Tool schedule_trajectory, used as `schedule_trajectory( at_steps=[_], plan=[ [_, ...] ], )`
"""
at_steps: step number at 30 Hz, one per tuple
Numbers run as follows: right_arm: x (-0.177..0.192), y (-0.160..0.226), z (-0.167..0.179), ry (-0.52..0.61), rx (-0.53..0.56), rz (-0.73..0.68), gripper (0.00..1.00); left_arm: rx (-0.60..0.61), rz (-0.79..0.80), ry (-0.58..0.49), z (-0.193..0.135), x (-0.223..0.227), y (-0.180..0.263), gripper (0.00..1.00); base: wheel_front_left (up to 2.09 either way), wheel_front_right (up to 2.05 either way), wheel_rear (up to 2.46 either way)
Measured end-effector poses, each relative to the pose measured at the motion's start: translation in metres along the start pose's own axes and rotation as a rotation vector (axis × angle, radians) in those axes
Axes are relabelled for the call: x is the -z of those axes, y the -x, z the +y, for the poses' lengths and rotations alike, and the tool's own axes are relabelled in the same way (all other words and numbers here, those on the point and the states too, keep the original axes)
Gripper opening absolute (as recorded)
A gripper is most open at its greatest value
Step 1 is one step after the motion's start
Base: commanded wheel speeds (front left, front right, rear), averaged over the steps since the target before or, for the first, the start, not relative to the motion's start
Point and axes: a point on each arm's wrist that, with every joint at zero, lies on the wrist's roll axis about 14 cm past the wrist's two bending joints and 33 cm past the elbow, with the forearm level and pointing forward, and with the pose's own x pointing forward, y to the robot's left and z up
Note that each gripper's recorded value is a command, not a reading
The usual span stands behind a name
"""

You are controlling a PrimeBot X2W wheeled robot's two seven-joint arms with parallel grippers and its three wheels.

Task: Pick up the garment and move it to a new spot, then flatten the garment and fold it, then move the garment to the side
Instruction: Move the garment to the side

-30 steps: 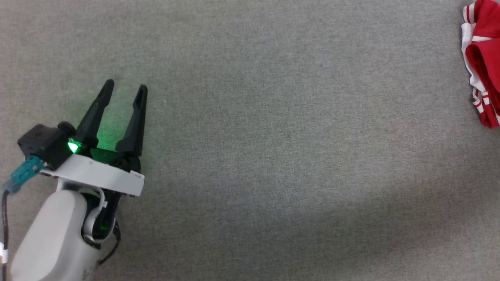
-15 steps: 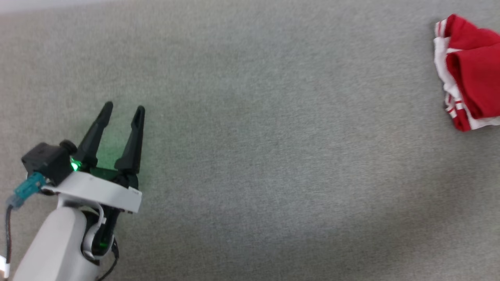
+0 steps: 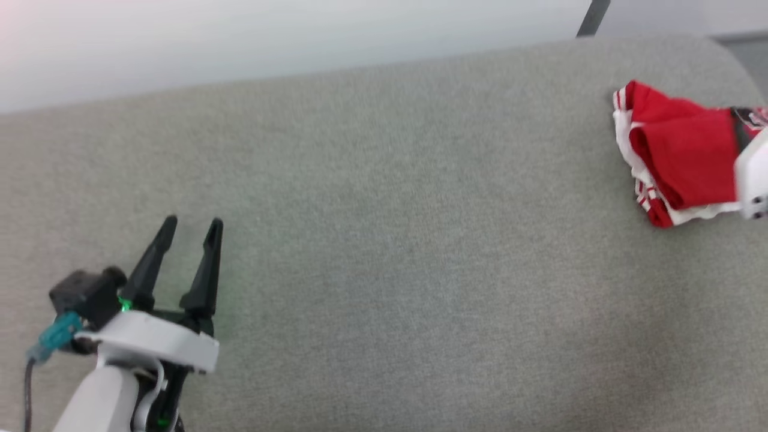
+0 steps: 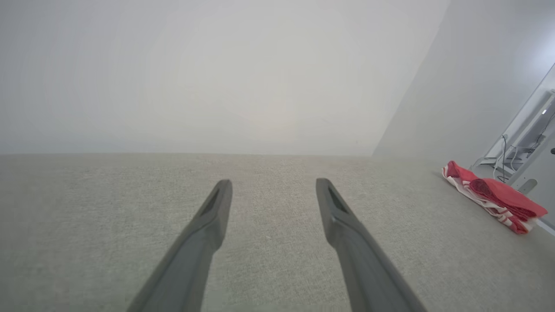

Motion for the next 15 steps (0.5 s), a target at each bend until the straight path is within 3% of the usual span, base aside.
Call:
schedule_trajectory(
  at_steps=[15],
  plan=[
    [-0.045,0.045,0.077,-0.163,-0.169,-0.297,1.00,-0.151,-0.067,-0.067,0.027,-0.039,0.081,1.00,0.00,0.00,0.00]
  ],
)
